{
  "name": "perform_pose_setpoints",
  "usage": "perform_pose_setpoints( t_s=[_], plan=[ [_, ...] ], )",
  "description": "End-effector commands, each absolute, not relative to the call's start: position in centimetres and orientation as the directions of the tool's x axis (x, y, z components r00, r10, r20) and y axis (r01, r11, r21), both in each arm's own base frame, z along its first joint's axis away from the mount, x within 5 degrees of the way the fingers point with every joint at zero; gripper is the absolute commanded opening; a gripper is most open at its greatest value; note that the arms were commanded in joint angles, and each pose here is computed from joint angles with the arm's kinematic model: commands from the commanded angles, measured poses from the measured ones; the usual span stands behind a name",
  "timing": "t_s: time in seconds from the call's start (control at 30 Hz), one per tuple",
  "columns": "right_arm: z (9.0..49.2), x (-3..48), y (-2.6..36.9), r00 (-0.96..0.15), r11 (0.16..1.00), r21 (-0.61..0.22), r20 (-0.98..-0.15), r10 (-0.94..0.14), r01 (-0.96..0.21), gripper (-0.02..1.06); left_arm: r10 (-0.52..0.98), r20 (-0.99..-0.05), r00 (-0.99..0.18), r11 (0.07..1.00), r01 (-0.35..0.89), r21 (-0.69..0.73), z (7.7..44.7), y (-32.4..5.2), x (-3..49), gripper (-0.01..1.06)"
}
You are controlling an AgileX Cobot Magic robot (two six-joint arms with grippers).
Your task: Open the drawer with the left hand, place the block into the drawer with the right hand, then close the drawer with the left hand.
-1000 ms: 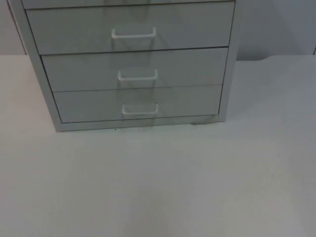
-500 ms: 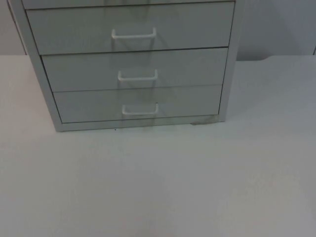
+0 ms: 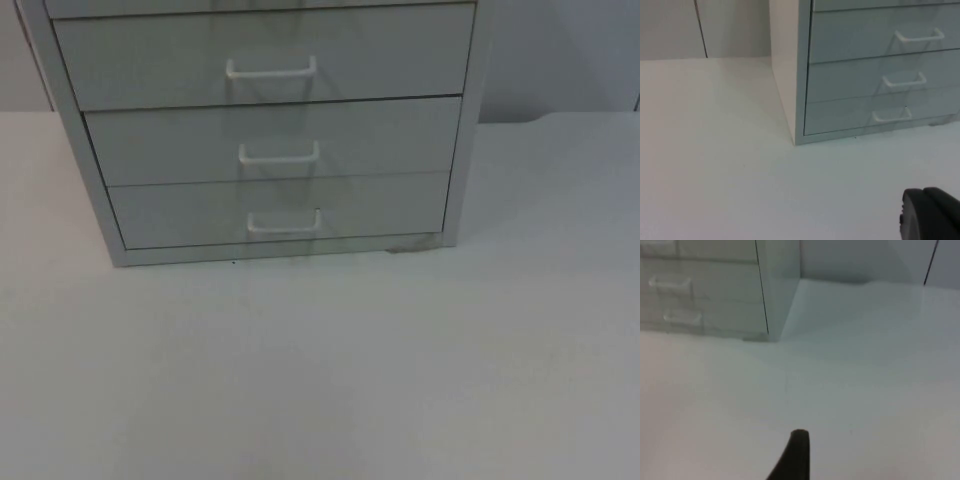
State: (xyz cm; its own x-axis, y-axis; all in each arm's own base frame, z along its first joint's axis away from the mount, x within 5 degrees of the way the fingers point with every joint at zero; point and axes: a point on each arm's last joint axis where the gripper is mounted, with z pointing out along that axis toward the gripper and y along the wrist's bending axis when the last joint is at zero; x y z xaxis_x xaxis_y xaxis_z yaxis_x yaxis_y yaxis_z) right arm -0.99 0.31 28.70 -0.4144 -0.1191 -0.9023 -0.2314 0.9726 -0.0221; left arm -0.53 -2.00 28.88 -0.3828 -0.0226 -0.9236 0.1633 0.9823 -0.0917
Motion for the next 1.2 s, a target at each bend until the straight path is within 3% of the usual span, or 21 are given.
perform_pose_setpoints(
  t_s=[0.0, 0.43, 0.53, 1.17],
  plan=[
    [28.00, -0.80, 0.26, -0.443, 0.975, -0.023, -0.888, -0.121, -0.220, 0.81, -0.026, -0.920, -0.391, 0.984, 0.150, -0.091, 28.68, -1.93, -0.53, 0.00],
    [28.00, -0.81, 0.28, -0.444, 0.975, -0.018, -0.888, -0.116, -0.220, 0.81, -0.012, -0.913, -0.408, 0.987, 0.141, -0.076, 28.50, -1.81, -0.59, 0.00],
    [27.99, -0.74, -0.12, -0.455, 0.987, 0.009, -0.888, -0.064, -0.157, 0.81, -0.012, -0.913, -0.408, 0.987, 0.141, -0.076, 28.50, -1.81, -0.59, 0.00],
    [27.99, -0.76, -0.01, -0.452, 0.984, -0.001, -0.888, -0.082, -0.176, 0.81, -0.029, -0.906, -0.422, 0.990, 0.113, -0.084, 28.30, -1.60, -0.56, 0.00]
  ],
)
